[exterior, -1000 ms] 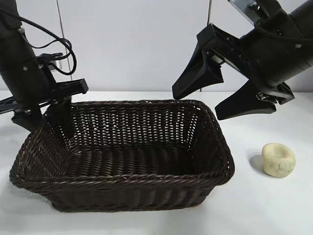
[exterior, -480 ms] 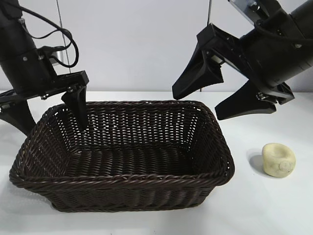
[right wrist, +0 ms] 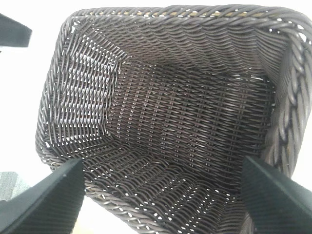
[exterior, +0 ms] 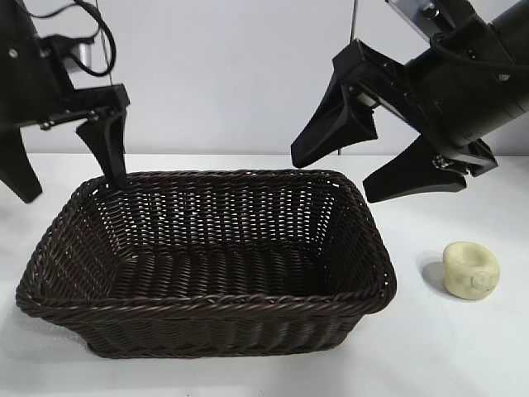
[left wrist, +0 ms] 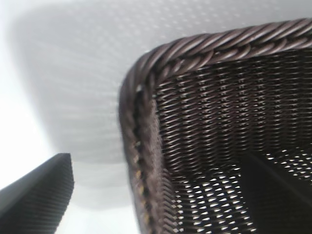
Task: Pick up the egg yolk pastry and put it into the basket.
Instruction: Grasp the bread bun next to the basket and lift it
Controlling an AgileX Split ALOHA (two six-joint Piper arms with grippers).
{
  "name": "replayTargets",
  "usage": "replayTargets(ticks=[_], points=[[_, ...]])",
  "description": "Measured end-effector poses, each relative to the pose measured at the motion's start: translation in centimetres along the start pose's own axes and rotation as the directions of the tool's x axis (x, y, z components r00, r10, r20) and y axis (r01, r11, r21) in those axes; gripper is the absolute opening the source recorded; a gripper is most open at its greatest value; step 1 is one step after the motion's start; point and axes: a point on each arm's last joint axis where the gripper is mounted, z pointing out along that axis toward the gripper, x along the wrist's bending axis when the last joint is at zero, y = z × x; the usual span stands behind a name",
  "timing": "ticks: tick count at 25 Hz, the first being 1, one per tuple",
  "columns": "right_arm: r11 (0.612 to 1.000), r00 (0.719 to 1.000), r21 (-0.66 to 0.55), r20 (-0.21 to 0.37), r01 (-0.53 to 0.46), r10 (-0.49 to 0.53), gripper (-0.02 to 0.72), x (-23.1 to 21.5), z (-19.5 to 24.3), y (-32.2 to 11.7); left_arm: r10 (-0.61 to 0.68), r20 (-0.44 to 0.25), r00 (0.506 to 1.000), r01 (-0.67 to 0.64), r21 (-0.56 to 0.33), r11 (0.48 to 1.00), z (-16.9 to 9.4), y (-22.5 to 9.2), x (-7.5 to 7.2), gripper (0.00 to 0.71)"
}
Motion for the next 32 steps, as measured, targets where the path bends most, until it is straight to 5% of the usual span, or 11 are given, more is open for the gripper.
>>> replayTargets(ticks=[8, 18, 25, 32], points=[[1.000, 1.000, 0.000, 0.000, 0.001, -0.001, 0.624, 0.0, 0.0, 0.0, -0.007, -0.133, 0.991, 0.000, -0.053, 0.999, -2.3, -0.3, 2.0, 0.667], [1.000, 1.000, 0.000, 0.000, 0.001, -0.001, 0.624, 0.0, 0.0, 0.0, -0.192, -0.172, 0.966, 0.180, -0.082, 0.980, -3.7, -0.7, 9.3, 0.666], [1.000, 1.000, 0.000, 0.000, 0.001, -0.001, 0.624, 0.0, 0.0, 0.0, -0.170, -0.181, 0.969, 0.160, -0.065, 0.985, -5.6, -1.9, 9.2, 0.666], [1.000, 1.000, 0.000, 0.001, 0.002, -0.002, 0.624, 0.0, 0.0, 0.0, -0.135, -0.202, 0.970, 0.104, -0.155, 0.982, -10.1, -5.9, 7.7, 0.666]])
